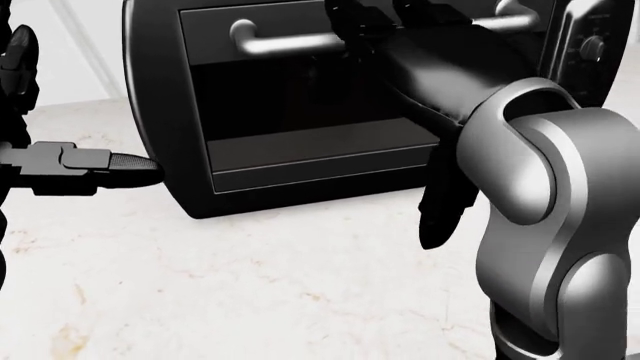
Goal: Open the toaster oven door.
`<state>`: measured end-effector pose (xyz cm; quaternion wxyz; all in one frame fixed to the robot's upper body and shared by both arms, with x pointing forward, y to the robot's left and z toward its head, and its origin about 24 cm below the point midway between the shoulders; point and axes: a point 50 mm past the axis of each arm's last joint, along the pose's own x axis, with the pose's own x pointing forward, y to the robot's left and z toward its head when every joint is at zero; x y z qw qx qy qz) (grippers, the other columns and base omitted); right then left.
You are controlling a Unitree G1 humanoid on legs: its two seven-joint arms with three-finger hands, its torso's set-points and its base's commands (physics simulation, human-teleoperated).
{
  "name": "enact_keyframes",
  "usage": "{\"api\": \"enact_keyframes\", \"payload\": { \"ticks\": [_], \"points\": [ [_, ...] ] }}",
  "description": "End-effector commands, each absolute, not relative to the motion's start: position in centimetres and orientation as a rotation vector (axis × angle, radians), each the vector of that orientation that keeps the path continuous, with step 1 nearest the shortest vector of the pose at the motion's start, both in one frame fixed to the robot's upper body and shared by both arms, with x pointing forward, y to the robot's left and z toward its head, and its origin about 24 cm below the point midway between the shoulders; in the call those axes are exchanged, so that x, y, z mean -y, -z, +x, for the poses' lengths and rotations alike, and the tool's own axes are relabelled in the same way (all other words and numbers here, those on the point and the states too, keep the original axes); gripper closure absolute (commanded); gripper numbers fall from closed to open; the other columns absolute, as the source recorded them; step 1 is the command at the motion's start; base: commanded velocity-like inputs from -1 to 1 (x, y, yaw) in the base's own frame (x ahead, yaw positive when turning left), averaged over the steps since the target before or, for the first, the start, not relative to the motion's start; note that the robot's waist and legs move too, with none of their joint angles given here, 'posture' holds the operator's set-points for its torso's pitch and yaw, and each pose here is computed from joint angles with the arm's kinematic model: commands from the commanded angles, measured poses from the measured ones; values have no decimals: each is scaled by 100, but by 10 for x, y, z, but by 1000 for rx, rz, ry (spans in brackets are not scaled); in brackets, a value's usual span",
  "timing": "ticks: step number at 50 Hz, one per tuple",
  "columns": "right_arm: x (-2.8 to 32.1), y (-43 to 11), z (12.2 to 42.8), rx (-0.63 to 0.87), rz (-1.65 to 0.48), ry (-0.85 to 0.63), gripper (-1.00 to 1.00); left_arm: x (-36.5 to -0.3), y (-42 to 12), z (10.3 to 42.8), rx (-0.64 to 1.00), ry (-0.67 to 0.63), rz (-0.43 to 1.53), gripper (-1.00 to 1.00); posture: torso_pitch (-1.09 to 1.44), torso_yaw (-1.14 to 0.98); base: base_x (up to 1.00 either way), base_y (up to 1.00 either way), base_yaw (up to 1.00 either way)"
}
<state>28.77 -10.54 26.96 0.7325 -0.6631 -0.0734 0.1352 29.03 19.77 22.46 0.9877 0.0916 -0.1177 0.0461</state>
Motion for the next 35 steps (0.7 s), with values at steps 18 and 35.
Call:
{"api": "enact_keyframes", "payload": {
  "ticks": [18, 35],
  "points": [
    [113, -293, 299, 138, -1549, -238, -100, -198, -242, 287, 320, -101, 192, -100, -35, 0, 0, 0, 0],
    [110, -279, 296, 86, -1541, -297, 9, -201, -239, 285, 318, -107, 191, -100, -35, 0, 0, 0, 0]
  ]
}}
